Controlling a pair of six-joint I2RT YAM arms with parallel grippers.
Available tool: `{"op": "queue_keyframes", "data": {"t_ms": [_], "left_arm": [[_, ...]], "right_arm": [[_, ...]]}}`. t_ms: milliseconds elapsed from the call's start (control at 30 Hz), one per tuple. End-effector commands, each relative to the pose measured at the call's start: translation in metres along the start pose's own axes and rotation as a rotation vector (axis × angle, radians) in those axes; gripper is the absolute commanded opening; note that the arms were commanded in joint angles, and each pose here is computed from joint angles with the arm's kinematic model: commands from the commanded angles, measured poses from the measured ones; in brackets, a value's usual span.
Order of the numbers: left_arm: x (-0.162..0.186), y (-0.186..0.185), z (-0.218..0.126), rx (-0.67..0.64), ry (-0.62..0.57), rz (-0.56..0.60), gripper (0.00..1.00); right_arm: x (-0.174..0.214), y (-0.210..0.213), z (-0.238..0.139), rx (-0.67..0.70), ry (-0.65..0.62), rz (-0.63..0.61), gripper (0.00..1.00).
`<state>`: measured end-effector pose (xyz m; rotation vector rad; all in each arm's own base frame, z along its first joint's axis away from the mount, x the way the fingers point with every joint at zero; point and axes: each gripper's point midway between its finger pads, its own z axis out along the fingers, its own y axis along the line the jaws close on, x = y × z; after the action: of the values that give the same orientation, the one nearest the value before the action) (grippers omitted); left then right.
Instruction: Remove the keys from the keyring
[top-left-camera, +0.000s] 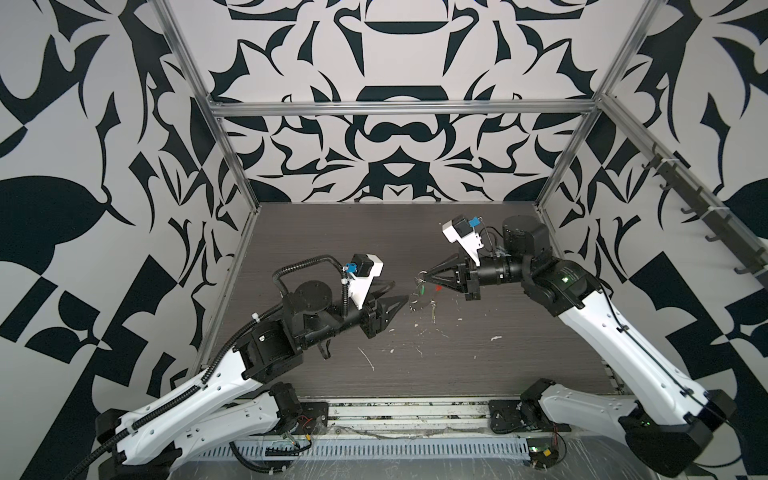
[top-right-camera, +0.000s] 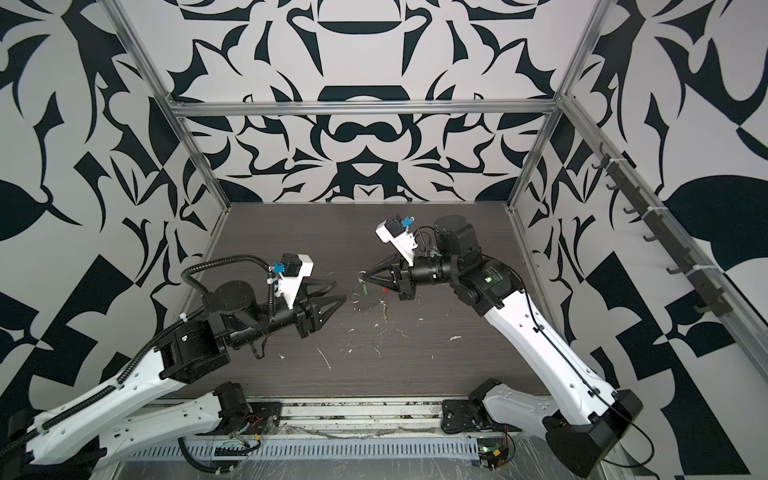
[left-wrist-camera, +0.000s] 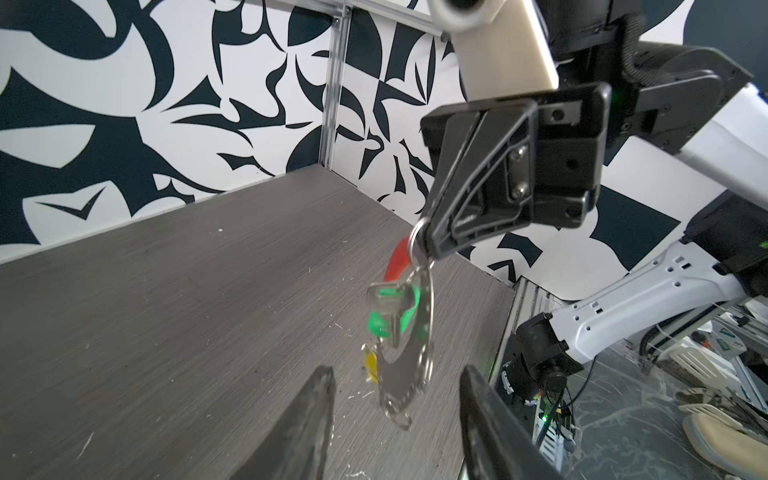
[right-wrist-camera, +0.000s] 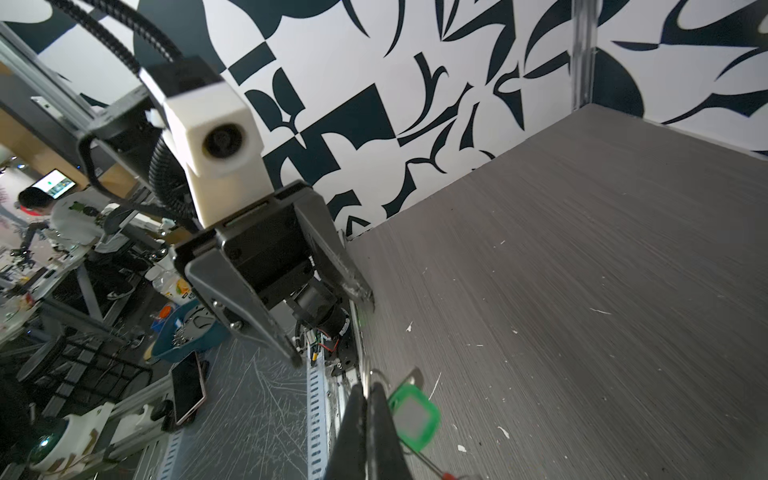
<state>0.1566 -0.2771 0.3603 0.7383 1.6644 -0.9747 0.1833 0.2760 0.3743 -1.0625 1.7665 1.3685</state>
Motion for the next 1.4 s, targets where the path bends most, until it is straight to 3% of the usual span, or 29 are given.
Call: {"op": "queue_keyframes", "data": {"t_ms": [0, 300, 800, 1200, 1367], "left_arm": [[-0.015, -0.003, -0.002, 0.013, -0.024, 0.044, 0.52], [-0.017, -0.024, 0.01, 0.157, -0.017, 0.053, 0.53], [-0.025, -0.01, 0.01, 0.097, -0.054, 0.056, 0.51], [-0.022, -0.032, 0.023, 0.241, -0.02, 0.039, 0.51], [-0.024, -0.031, 0.023, 0.232, -0.03, 0.04, 0.4]], "right_arm": [[-0.01, 0.023, -0.006, -0.091, -0.014, -0.096, 0.0], [-0.007, 0.034, -0.008, -0.158, -0.012, -0.098, 0.0], [-0.006, 0.039, -0.009, -0.182, -0.019, -0.091, 0.0], [-0.008, 0.038, -0.006, -0.199, -0.027, -0.08, 0.0], [-0.007, 0.038, -0.005, -0.211, -0.026, -0.074, 0.0]]}}
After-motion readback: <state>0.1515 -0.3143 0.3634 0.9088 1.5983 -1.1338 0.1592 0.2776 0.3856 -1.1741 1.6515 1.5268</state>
